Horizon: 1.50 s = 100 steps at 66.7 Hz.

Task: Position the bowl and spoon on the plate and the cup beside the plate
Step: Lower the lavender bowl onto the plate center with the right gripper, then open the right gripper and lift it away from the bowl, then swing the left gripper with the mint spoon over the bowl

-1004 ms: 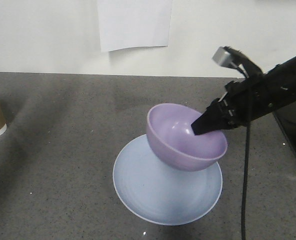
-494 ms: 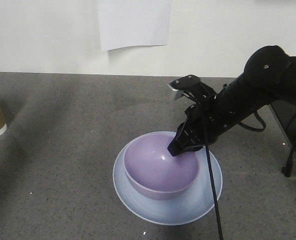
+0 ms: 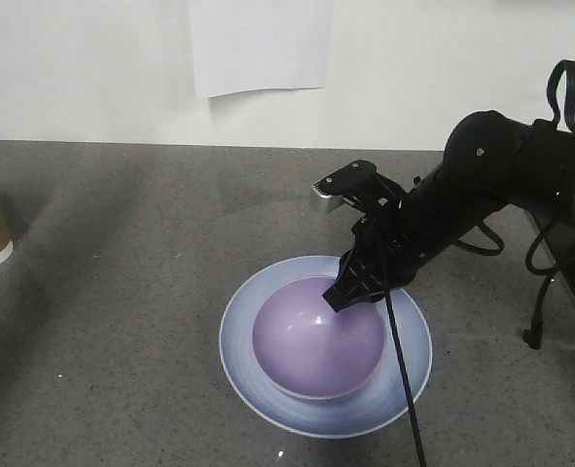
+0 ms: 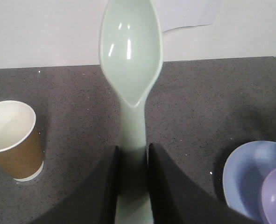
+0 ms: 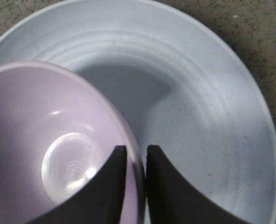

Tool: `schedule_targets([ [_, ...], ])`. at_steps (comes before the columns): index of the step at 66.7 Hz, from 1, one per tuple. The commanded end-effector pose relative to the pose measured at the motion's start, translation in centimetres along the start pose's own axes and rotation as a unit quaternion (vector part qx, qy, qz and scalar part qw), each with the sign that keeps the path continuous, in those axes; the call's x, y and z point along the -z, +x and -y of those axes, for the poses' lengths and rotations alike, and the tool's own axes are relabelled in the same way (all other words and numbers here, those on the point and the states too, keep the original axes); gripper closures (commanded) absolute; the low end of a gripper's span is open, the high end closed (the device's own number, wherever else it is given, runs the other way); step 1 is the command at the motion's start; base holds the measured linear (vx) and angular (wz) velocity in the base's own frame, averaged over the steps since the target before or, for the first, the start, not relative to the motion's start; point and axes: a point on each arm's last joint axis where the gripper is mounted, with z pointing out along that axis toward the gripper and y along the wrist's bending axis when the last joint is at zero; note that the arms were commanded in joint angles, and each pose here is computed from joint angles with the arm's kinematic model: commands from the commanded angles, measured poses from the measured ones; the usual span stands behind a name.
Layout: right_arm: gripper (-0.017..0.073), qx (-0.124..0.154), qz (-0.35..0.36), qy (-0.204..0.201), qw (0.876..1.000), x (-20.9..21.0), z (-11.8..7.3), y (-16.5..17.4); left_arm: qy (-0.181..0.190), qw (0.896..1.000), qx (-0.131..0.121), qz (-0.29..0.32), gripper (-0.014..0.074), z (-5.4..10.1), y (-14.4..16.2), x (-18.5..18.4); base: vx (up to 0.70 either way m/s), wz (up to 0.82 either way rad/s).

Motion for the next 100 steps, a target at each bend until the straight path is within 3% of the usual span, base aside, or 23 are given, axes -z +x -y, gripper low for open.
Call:
schedule_targets([
  [1,0.0351,0.0,0.05,0.02,0.999,2.2,-0.3,-1.1,0.007,0.999,0.003,0.049,0.0599,0.3,-1.2,0.9,0.0,0.0],
  [20,0.0139,-0.01,0.093,0.045,0.995,3.6,-0.2,-1.8,0.007,0.999,0.003,0.047,0.06,0.3,-1.1,0.9,0.0,0.0],
  [38,0.0127,-0.001,0.207,0.082,0.975,12.1,-2.3,-3.9,0.012,0.999,0.007,0.049,0.06,0.4,-1.2,0.9,0.0,0.0],
  [51,0.0221,-0.007,0.274,0.119,0.954,18.8,-4.9,-2.4,0.042,0.997,0.031,0.056,0.06,1.0,-1.3,0.9,0.0,0.0],
  [58,0.0328,-0.004,0.288,0.147,0.946,21.9,-6.5,-0.3,0.073,0.996,0.024,0.054,0.06,1.5,-1.3,0.8,0.0,0.0],
  [71,0.0569,0.034,0.356,0.224,0.907,28.1,-10.1,4.7,0.167,0.983,0.021,0.068,0.06,3.0,-1.9,0.3,0.0,0.0],
  [80,0.0569,0.028,0.382,0.246,0.891,30.3,-12.6,9.0,0.226,0.973,0.018,0.052,0.06,3.7,-1.9,-0.9,0.0,0.0],
  [92,0.0568,0.013,0.376,0.24,0.895,29.8,-14.9,14.5,0.28,0.96,0.017,-0.007,0.06,4.3,-1.3,-3.0,0.0,0.0],
  [100,0.0566,0.001,0.4,0.239,0.885,29.2,-15.9,17.2,0.302,0.953,0.012,-0.038,0.06,5.2,-0.9,-4.1,0.0,0.0],
])
